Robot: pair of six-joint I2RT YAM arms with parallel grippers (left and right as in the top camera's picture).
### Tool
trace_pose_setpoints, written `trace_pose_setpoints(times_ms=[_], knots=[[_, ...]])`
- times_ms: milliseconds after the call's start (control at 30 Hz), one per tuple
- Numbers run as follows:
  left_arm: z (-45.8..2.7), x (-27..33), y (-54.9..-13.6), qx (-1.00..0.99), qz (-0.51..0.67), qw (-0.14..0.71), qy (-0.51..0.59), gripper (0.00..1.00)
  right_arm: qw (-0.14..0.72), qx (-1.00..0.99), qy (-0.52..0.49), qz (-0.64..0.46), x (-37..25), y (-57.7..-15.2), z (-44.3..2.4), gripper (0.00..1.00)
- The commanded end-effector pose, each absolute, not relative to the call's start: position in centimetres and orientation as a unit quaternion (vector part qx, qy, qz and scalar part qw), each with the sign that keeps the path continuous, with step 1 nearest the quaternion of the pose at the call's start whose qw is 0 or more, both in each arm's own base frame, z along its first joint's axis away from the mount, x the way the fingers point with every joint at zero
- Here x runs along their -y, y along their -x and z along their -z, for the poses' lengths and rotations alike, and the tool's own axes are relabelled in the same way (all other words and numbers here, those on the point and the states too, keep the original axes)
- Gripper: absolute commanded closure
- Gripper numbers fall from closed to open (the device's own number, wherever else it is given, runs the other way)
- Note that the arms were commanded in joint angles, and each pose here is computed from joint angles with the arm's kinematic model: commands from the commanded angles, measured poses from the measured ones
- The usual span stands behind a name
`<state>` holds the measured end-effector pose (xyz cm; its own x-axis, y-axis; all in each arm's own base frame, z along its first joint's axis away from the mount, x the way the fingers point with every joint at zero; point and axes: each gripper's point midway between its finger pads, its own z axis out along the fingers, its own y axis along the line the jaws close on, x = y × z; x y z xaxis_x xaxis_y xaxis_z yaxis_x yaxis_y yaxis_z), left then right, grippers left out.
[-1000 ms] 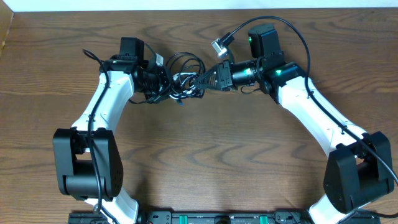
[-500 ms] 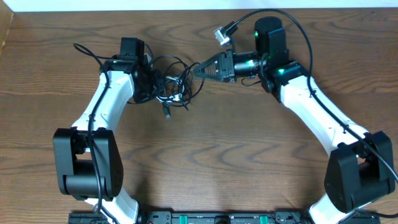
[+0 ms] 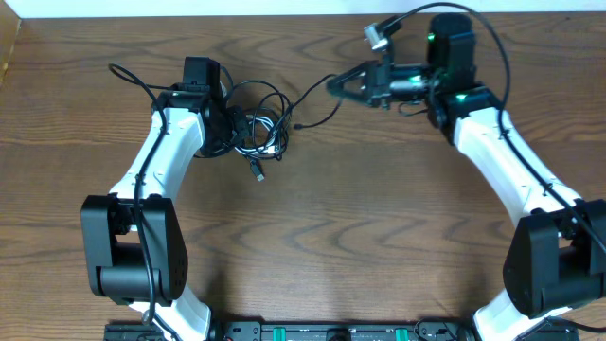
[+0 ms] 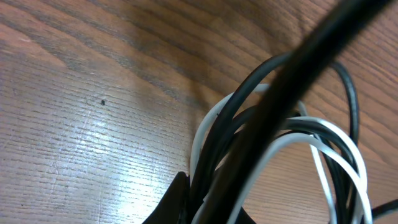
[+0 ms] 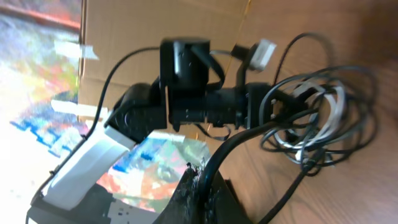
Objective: Untangle cables
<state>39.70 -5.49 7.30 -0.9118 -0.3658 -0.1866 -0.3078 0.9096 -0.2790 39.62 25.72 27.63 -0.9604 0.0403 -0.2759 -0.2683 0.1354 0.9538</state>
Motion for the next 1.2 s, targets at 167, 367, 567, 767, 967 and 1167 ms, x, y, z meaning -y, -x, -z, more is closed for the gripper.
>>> trace_pose_setpoints(times_ms=[167, 367, 567, 767, 967, 1167], knots=[[-7.4, 4.7, -39.8, -0.97, 0.106, 0.124, 0.181, 0.92, 0.168, -0.764, 0.071, -0.619, -23.4, -41.1, -26.8, 0.99], [-7.4, 4.7, -39.8, -0.97, 0.107, 0.124, 0.181, 0.92, 0.18, -0.817, 0.035, -0.547, -23.0, -41.7, -22.9, 0.99], [-7.5, 5.6, -39.7, -0.969, 0.13, 0.118, 0.174, 0.92, 0.208, -0.847, 0.059, -0.485, -24.6, -41.5, -20.9, 0.99], [-7.5, 5.6, -39.7, -0.969, 0.13, 0.118, 0.174, 0.92, 0.222, -0.876, 0.078, -0.421, -24.8, -41.4, -20.3, 0.99], [-7.5, 5.6, -39.7, -0.969, 0.13, 0.118, 0.175, 0.92, 0.25, -0.913, 0.109, -0.303, -24.0, -41.4, -21.5, 0.98], [-7.5, 5.6, -39.7, -0.969, 0.129, 0.118, 0.175, 0.92, 0.261, -0.925, 0.13, -0.242, -24.6, -40.9, -21.1, 0.99]])
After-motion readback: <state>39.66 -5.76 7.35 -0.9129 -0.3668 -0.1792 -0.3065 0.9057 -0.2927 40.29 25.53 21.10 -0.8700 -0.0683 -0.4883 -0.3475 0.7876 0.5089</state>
